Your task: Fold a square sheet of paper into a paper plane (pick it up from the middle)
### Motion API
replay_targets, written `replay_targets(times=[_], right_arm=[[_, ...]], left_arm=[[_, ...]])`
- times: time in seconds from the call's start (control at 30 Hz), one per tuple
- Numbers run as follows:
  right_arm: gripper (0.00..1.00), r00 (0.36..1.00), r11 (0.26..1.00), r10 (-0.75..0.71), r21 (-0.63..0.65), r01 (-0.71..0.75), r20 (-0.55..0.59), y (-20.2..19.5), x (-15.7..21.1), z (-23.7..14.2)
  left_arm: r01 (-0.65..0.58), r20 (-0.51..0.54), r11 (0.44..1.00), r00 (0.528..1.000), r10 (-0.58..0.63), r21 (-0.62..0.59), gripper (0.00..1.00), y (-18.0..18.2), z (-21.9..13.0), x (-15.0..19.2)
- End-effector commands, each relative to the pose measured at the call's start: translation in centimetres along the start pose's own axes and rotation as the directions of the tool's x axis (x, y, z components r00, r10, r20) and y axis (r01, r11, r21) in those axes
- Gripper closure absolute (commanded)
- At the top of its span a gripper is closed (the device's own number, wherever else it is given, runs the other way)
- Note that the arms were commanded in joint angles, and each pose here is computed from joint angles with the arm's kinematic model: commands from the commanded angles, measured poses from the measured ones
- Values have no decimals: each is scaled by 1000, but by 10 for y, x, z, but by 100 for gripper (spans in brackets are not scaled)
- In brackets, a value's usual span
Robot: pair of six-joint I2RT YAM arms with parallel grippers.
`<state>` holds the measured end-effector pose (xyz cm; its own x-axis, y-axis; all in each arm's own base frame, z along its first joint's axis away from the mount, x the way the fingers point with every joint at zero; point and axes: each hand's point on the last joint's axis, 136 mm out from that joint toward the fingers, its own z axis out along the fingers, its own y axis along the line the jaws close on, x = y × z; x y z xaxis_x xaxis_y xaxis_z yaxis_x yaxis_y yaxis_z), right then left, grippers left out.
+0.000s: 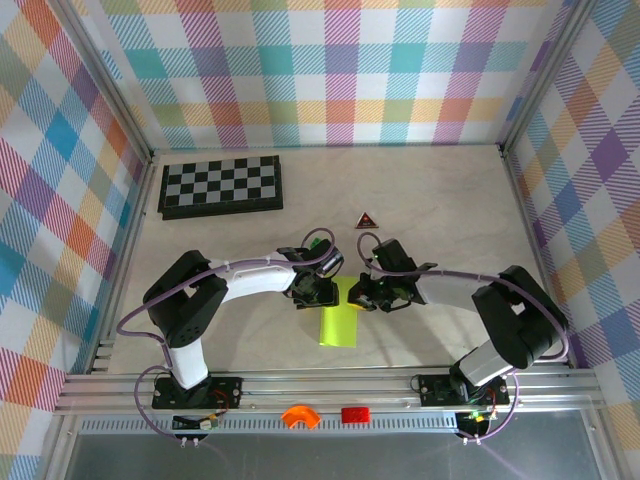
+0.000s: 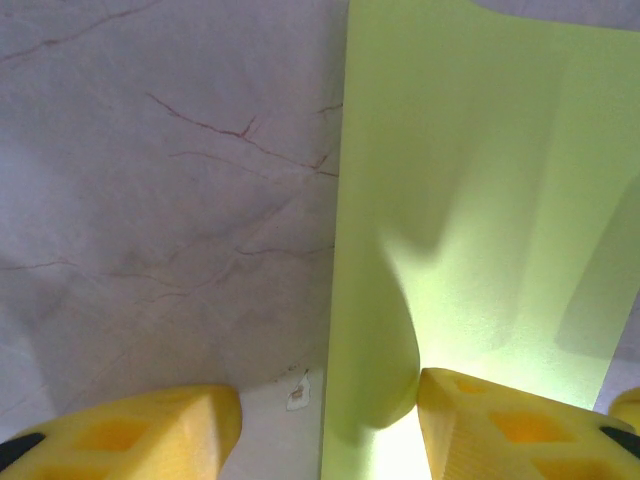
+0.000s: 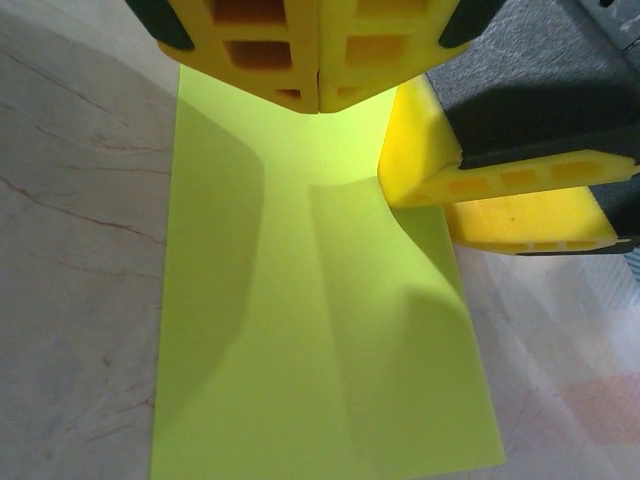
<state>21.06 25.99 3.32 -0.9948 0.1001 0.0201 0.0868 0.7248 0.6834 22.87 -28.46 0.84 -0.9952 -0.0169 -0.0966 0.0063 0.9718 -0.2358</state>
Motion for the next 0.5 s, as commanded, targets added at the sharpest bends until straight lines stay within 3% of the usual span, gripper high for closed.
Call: replay_targets(times=[0.0, 0.47], right_arm=[[100, 1000, 1000, -6, 10, 6, -1, 3, -2, 5], [100, 1000, 1000, -24, -2, 24, -19, 5, 8, 11]], left_arm=[[-8, -79, 989, 997, -4, -148, 45, 45, 54, 26], [-11, -80, 988, 997, -1, -152, 45, 45, 55, 26]])
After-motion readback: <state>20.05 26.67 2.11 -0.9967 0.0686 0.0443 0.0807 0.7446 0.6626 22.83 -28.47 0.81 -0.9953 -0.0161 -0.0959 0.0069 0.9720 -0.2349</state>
